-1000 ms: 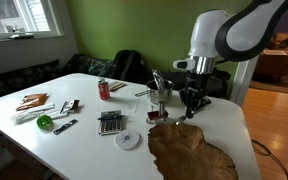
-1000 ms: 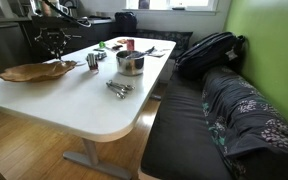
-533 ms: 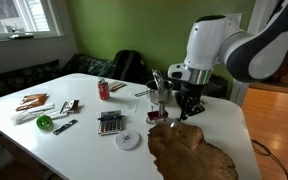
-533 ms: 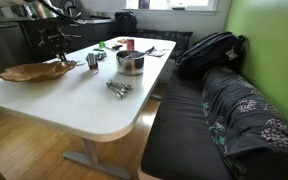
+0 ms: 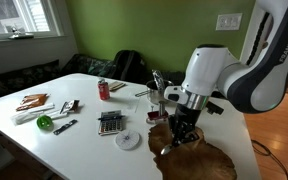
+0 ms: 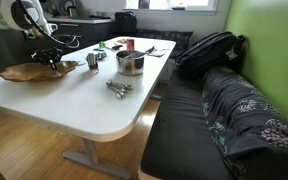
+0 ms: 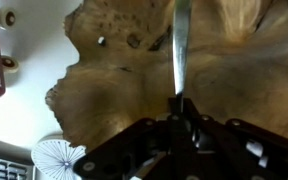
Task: Put one silver spoon on the wooden tray
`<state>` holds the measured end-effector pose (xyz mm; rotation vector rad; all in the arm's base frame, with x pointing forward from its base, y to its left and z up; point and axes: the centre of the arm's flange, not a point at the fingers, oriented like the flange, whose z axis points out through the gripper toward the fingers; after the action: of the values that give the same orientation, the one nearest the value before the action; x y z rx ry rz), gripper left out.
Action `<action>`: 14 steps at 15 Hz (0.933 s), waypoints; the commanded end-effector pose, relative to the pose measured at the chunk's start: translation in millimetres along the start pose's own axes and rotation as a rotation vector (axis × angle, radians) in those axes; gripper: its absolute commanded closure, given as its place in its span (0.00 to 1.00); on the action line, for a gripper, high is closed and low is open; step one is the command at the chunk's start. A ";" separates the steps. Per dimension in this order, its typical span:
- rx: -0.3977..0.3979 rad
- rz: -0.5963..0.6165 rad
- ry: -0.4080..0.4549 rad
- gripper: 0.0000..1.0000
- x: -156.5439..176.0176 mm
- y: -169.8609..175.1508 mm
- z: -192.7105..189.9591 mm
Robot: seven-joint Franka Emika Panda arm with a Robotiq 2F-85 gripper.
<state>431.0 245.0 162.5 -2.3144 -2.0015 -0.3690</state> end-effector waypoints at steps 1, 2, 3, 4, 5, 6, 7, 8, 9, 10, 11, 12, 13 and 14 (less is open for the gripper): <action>0.003 -0.041 -0.029 0.98 -17.6 15.7 -6.4; -0.011 -0.064 -0.030 0.98 -19.9 20.8 -11.1; -0.026 -0.092 -0.022 0.98 -21.2 26.3 -15.8; -0.028 -0.125 -0.024 0.98 -21.9 31.0 -19.1; -0.030 -0.158 -0.018 0.98 -22.0 35.3 -21.0; -0.020 -0.197 -0.023 0.98 -22.4 37.8 -26.9; -0.001 -0.233 -0.024 0.98 -21.4 38.4 -27.6; 0.024 -0.264 -0.028 0.98 -20.4 38.0 -27.9; 0.055 -0.293 -0.033 0.98 -19.5 36.1 -28.0; 0.084 -0.317 -0.049 0.98 -19.0 32.9 -29.0; 0.112 -0.340 -0.065 0.98 -19.0 30.8 -28.2; 0.139 -0.372 -0.085 0.98 -19.6 28.4 -27.1; 0.160 -0.402 -0.101 0.98 -20.5 27.1 -26.4; 0.176 -0.417 -0.115 0.98 -21.9 27.2 -25.0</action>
<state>448.5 221.6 177.6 -1.9314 -2.4012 -0.1694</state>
